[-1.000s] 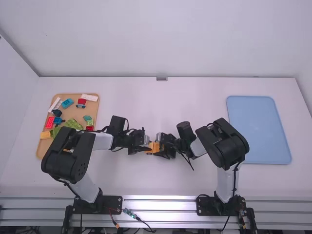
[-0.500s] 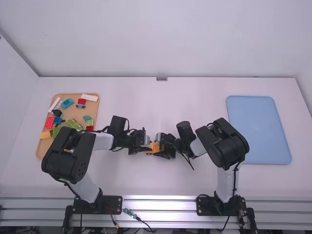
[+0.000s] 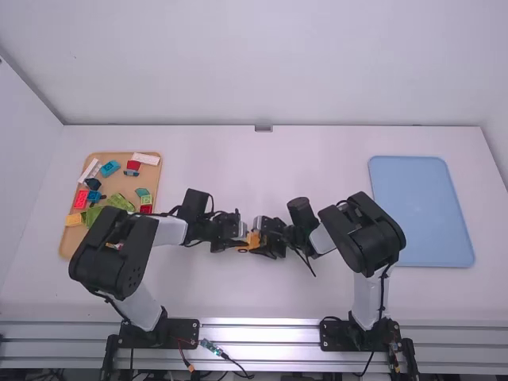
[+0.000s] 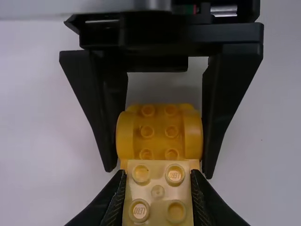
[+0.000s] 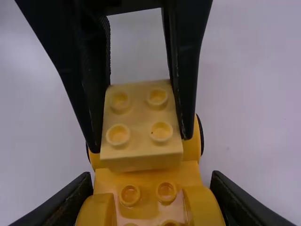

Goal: Assemble lego blocks to make yellow taxi

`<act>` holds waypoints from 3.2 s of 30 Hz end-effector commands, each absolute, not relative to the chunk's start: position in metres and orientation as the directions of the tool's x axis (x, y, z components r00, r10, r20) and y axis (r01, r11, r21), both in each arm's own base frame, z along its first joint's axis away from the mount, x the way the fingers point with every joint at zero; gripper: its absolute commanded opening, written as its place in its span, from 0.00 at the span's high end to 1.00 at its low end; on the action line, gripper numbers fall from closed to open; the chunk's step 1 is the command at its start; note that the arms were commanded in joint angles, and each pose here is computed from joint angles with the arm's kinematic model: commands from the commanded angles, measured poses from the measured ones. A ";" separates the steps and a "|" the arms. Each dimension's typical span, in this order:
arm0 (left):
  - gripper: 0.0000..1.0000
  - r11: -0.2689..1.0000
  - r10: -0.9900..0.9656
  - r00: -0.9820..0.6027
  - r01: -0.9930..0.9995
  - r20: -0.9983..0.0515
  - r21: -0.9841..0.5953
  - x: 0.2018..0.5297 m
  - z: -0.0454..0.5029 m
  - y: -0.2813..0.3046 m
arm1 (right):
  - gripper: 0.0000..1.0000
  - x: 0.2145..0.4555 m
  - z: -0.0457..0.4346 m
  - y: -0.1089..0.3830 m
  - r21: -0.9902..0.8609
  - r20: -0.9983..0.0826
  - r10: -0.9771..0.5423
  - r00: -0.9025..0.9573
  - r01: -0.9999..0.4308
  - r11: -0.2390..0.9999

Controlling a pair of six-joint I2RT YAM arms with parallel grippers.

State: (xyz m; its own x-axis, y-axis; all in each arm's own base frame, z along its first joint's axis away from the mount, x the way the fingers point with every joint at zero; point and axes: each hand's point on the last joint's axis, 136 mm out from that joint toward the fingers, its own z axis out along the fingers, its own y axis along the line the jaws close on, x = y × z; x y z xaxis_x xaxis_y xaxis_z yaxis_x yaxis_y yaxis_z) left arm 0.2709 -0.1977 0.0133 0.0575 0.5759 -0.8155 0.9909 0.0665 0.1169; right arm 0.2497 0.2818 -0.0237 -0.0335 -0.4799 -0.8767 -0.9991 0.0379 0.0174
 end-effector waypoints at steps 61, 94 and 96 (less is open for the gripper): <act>0.98 0.144 0.644 -0.144 0.987 -0.751 -0.066 0.252 -0.025 -0.185 | 0.48 0.251 -0.022 0.285 0.025 -0.882 -0.470 -0.038 -0.999 0.032; 0.98 0.241 0.501 -0.015 0.963 -0.866 0.123 0.310 0.074 -0.198 | 0.45 0.251 -0.022 0.285 0.022 -0.883 -0.468 -0.034 -0.999 0.032; 0.98 0.267 0.495 0.009 0.950 -0.869 0.162 0.317 0.092 -0.196 | 0.45 0.252 -0.022 0.285 0.022 -0.883 -0.468 -0.035 -0.999 0.033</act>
